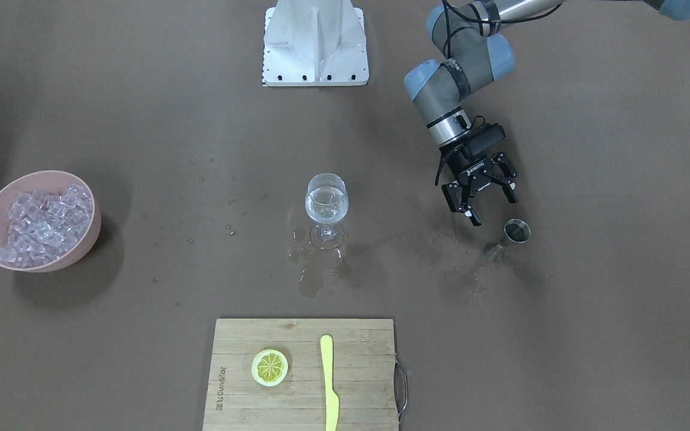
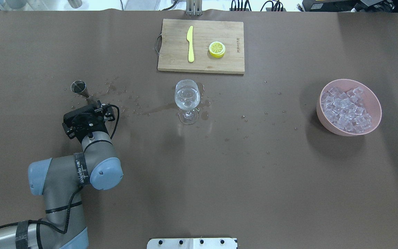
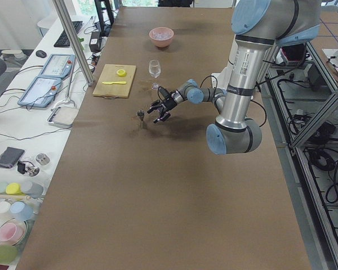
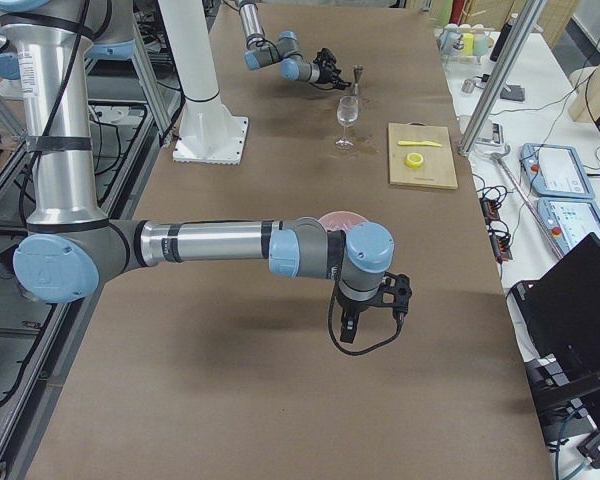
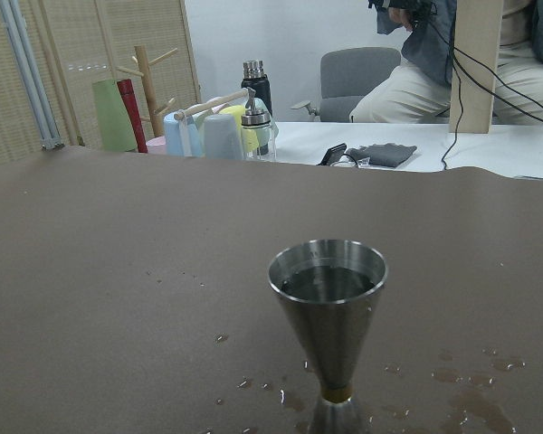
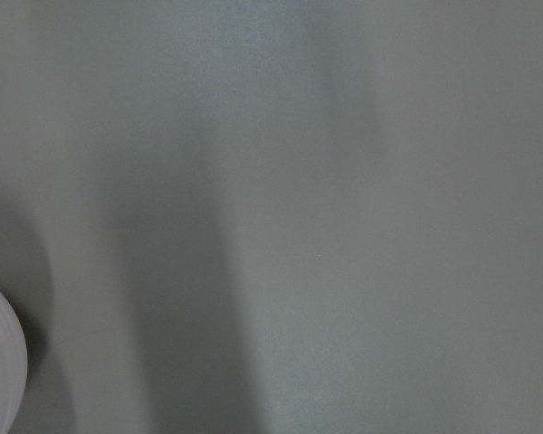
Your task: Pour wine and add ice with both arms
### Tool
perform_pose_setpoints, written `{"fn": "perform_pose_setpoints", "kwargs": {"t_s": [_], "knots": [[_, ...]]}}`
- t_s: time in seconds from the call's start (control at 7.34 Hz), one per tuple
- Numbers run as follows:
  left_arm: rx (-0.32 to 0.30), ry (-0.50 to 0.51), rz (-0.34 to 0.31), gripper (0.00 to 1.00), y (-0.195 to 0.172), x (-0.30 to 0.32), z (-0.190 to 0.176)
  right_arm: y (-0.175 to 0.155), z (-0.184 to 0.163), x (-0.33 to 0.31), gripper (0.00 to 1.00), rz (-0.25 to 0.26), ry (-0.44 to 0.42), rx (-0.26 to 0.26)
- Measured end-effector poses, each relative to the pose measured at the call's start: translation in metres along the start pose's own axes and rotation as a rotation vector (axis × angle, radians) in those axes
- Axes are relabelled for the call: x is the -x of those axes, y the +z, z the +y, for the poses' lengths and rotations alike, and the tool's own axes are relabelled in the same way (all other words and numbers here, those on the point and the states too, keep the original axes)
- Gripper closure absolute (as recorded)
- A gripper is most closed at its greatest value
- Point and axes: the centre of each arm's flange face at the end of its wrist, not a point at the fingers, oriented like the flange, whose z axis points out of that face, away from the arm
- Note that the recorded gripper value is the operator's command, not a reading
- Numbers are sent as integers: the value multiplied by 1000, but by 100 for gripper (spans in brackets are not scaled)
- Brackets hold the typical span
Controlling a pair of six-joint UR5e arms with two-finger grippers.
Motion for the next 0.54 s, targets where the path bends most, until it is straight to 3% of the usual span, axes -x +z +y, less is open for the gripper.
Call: {"fn": "perform_pose_setpoints", "kwargs": {"t_s": [0.54], "knots": [[-21,-38,-11,2,41,-7,2,0,0,1,0,-3,-1,0]]}}
